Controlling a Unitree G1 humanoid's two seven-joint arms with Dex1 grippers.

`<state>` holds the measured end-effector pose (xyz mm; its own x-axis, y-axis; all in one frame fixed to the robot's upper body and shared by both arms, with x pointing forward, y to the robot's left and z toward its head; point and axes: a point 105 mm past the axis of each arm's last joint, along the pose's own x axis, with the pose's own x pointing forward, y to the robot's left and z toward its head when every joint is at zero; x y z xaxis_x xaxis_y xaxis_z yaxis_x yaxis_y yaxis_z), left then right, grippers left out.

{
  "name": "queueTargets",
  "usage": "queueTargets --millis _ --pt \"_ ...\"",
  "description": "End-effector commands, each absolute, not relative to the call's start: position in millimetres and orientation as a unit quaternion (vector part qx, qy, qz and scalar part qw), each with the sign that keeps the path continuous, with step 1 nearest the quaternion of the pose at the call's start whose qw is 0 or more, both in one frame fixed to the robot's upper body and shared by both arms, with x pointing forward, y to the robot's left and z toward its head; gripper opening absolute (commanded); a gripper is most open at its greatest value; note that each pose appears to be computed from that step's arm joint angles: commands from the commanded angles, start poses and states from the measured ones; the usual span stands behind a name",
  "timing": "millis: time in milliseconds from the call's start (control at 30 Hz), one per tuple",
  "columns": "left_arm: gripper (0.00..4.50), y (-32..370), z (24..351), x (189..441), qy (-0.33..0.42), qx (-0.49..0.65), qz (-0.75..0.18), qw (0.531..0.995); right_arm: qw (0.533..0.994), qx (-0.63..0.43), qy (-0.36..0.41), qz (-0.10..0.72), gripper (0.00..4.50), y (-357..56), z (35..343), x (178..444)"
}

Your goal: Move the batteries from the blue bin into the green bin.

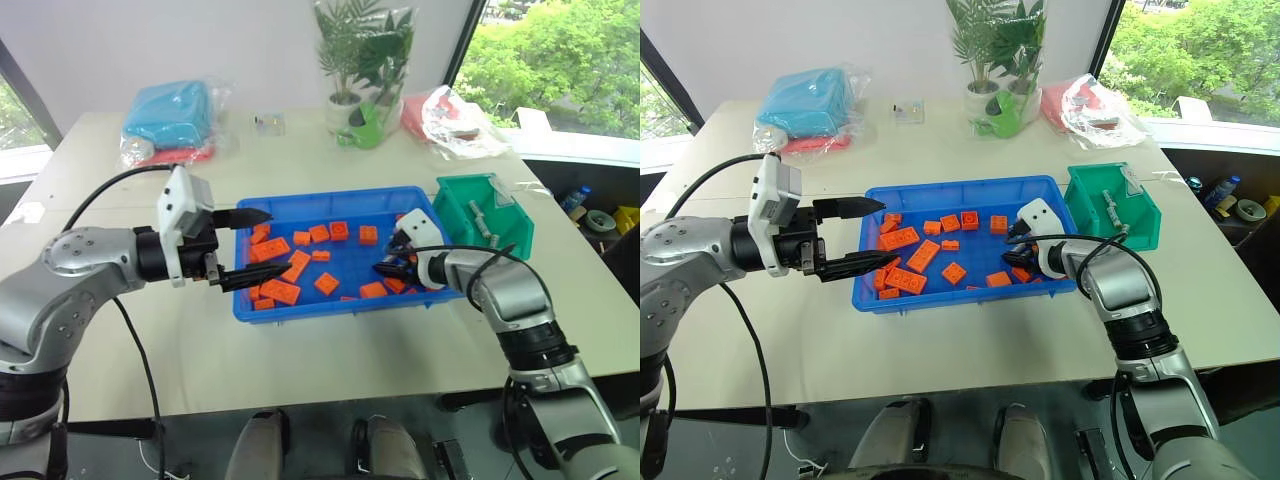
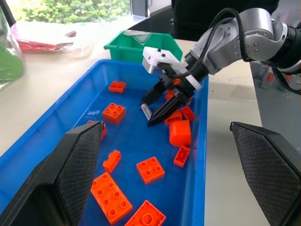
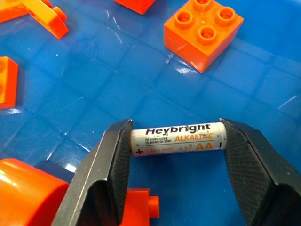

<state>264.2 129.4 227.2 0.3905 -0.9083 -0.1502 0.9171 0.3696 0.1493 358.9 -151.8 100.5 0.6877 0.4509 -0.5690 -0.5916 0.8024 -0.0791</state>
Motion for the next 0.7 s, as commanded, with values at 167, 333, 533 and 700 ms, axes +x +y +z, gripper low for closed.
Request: queueTargets --millis 167,333,533,700 --pt "4.5 132 237 263 0.0 0.115 -0.55 0.828 0.975 -0.113 0.134 0.136 2.25 -240 222 379" --pt "4.5 127 234 267 -0.002 0.109 -0.559 0.822 0.977 -0.127 0.146 0.087 2.25 -277 224 378" --pt "4.5 125 237 270 -0.006 0.111 -0.567 0.816 0.974 -0.135 0.158 0.093 4.28 -275 210 386" --pt "4.5 128 238 271 -0.007 0.114 -0.568 0.815 0.972 -0.16 0.132 0.11 4.46 -276 222 384"
